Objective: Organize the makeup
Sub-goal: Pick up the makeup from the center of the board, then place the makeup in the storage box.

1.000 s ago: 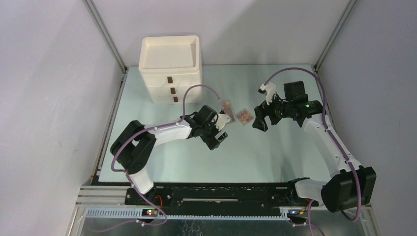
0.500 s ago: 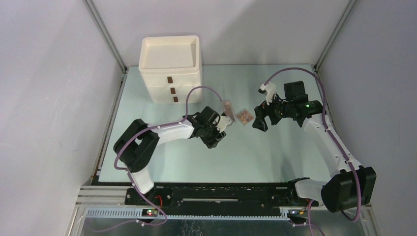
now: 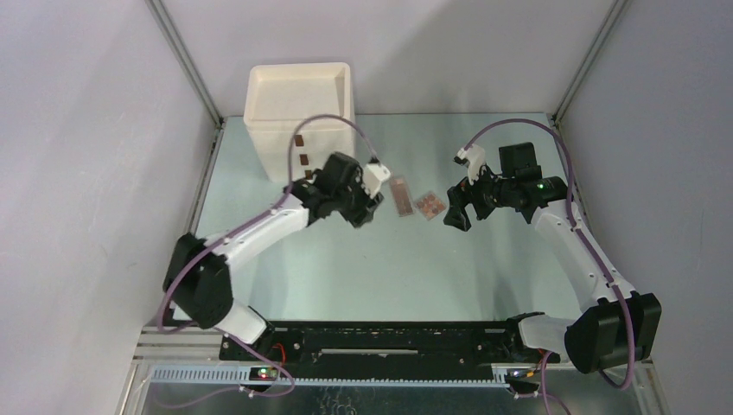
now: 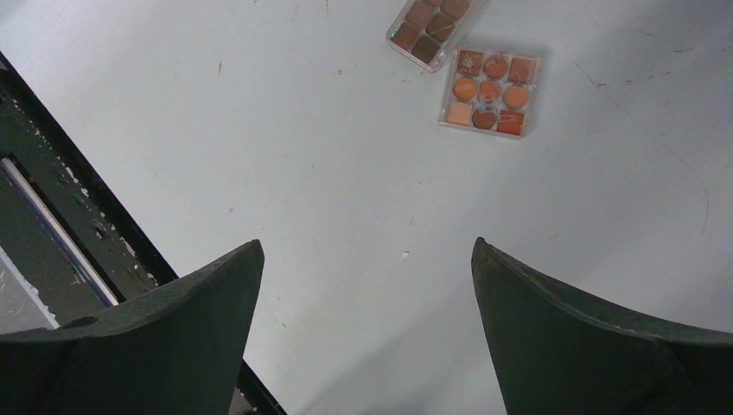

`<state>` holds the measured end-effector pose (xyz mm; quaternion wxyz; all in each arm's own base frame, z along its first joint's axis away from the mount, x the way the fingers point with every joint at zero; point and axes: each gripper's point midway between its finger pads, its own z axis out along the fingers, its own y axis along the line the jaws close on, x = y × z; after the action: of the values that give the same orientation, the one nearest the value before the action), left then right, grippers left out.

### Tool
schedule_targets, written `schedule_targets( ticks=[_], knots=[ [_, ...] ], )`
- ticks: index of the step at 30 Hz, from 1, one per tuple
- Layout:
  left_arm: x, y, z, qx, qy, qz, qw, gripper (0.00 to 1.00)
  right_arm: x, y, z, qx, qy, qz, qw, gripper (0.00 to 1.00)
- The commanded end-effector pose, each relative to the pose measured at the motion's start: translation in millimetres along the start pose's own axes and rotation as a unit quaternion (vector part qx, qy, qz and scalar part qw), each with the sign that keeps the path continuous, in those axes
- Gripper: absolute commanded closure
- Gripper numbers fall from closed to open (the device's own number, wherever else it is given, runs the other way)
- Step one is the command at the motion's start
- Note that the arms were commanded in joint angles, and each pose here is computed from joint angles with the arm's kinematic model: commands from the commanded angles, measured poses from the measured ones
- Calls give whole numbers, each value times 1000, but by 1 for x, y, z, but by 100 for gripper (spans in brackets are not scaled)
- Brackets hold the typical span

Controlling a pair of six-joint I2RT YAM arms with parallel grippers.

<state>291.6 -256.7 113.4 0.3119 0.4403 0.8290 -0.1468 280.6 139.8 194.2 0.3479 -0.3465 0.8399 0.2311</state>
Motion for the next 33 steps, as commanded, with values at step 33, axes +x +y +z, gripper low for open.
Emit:
schedule_targets(
  ticks=[33],
  knots=[
    [-193, 290, -111, -251, -199, -138, 937, 55, -5, 0, -7, 5, -13, -12, 1000, 1]
  ],
)
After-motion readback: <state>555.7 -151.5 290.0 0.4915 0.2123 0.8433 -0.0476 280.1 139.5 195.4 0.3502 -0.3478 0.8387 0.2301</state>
